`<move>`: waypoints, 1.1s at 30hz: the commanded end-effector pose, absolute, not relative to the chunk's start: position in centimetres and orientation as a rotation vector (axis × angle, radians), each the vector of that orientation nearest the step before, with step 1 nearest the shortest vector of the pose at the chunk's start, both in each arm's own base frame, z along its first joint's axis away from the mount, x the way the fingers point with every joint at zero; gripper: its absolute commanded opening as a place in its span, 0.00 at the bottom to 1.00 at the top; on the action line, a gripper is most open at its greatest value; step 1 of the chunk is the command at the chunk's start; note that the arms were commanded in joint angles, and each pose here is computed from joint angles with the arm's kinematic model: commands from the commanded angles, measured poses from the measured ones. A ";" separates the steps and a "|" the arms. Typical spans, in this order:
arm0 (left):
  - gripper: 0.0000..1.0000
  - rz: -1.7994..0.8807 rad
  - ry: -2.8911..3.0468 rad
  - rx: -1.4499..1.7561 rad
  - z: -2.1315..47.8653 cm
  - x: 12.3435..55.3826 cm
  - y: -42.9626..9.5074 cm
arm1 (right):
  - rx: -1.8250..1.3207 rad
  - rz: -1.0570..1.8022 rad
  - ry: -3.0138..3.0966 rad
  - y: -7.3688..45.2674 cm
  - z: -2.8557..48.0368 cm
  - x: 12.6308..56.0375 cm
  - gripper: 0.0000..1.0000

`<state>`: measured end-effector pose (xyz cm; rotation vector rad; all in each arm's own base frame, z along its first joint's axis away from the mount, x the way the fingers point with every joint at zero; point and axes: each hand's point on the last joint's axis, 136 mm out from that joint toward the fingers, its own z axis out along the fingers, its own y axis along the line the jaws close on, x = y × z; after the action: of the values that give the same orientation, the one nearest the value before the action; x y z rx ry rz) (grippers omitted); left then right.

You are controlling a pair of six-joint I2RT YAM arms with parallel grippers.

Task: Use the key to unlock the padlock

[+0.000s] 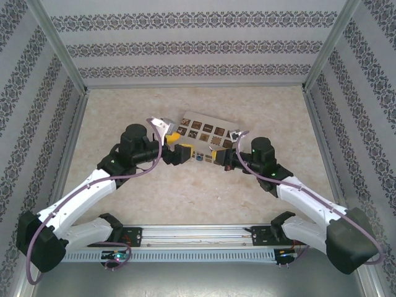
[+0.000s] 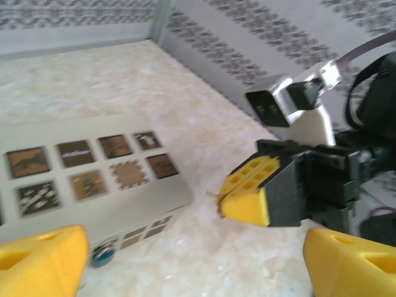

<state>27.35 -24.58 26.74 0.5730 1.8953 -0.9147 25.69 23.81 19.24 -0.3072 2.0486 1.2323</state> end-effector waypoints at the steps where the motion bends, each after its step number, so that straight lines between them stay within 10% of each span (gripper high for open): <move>1: 0.91 -0.743 1.963 0.502 24.4 28.3 -22.1 | -0.269 1.179 2.041 23.3 19.9 27.8 0.00; 33: 0.85 -0.806 2.323 0.469 10.6 29.3 -23.4 | -0.179 1.137 2.344 22.6 8.9 32.2 0.00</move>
<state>28.04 -23.01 9.56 0.4616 2.3786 -0.7758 32.69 22.60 10.87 -0.1801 2.2791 1.1429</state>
